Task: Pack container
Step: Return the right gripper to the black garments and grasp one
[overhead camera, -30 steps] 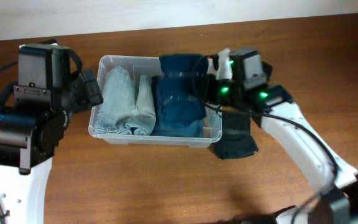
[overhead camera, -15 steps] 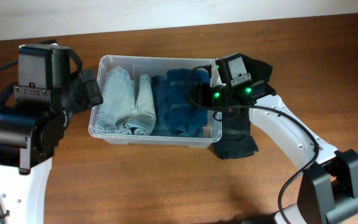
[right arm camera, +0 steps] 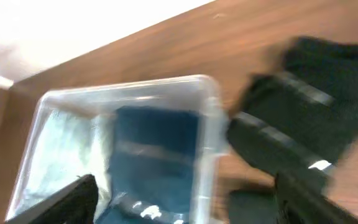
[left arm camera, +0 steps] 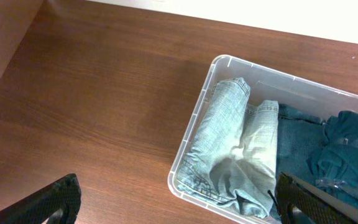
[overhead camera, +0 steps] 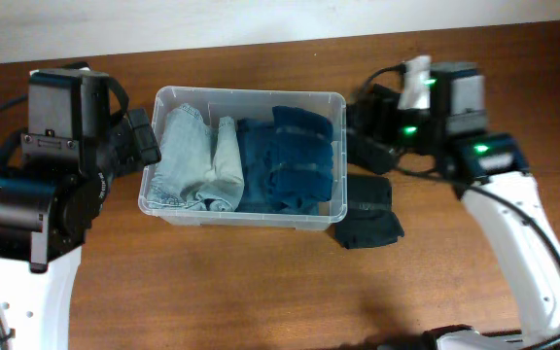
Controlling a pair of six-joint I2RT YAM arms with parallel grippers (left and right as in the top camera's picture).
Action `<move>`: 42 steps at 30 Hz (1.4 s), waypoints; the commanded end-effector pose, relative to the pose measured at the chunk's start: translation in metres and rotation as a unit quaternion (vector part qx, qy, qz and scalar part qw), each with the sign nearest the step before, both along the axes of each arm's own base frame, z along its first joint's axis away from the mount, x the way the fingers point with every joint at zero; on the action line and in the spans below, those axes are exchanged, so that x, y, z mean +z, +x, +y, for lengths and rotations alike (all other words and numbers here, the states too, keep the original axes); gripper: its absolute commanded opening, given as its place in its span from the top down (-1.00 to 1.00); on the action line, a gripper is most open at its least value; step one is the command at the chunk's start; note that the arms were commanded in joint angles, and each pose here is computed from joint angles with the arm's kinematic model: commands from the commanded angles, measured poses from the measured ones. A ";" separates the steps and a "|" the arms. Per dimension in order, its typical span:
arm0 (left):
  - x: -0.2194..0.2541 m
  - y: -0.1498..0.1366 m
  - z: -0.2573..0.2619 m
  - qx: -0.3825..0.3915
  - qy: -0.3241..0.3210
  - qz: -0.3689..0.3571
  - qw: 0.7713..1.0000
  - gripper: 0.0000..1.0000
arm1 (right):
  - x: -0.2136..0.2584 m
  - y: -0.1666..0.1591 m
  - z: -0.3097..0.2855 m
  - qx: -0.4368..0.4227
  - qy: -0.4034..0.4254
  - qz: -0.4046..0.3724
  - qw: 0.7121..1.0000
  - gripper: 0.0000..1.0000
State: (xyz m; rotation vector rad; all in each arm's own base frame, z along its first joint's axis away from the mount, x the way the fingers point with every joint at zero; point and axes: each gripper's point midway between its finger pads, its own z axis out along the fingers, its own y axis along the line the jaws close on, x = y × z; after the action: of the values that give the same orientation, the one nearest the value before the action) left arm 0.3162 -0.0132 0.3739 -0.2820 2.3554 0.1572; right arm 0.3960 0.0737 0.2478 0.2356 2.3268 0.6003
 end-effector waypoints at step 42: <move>0.001 0.001 0.003 0.009 0.002 -0.003 1.000 -0.99 | -0.039 0.020 -0.053 -0.021 0.089 0.055 0.994 0.53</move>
State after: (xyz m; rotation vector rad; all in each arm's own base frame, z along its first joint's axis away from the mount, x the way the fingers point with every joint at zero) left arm 0.3163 -0.0132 0.3737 -0.2819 2.3561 0.1576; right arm 0.4238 0.0040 0.1007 0.6934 2.5801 0.8339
